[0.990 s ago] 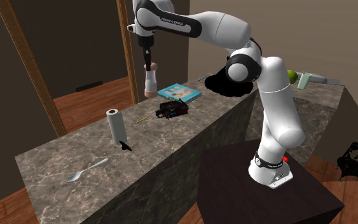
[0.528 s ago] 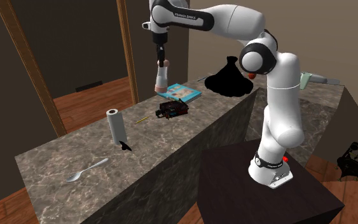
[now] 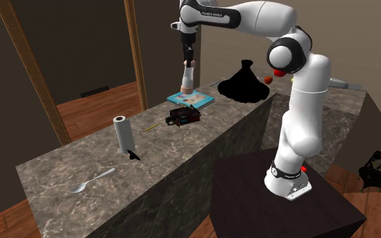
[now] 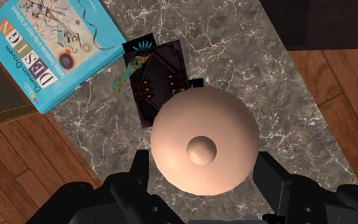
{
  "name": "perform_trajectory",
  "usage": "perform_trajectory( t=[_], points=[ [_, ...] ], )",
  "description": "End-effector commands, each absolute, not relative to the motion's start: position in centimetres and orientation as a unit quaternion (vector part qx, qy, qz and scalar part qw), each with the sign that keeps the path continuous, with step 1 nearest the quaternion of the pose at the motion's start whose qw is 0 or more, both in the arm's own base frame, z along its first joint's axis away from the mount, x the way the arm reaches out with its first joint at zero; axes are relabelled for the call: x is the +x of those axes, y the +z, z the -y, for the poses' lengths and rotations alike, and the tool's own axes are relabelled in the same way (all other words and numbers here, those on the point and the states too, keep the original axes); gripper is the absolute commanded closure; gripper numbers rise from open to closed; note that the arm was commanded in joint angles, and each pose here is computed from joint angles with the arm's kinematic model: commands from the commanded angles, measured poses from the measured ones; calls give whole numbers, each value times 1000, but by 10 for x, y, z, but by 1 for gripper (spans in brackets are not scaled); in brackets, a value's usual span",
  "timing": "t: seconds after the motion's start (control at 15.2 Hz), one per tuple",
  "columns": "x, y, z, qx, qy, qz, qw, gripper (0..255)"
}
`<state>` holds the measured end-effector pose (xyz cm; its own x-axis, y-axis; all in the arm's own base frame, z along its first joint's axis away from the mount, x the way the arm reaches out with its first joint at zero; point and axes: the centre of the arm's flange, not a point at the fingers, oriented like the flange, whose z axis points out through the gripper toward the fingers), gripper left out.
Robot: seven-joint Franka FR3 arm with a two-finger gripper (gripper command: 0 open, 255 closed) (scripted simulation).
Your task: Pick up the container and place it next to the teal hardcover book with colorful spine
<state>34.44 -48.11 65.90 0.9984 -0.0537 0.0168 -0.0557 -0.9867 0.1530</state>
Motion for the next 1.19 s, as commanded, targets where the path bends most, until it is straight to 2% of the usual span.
perform_trajectory(
  t=[0.0, 1.12],
  points=[
    [319, 659, 489, 997, 6, 27, 77, 255],
    [111, 660, 573, 997, 6, 27, 77, 255]
  ],
)
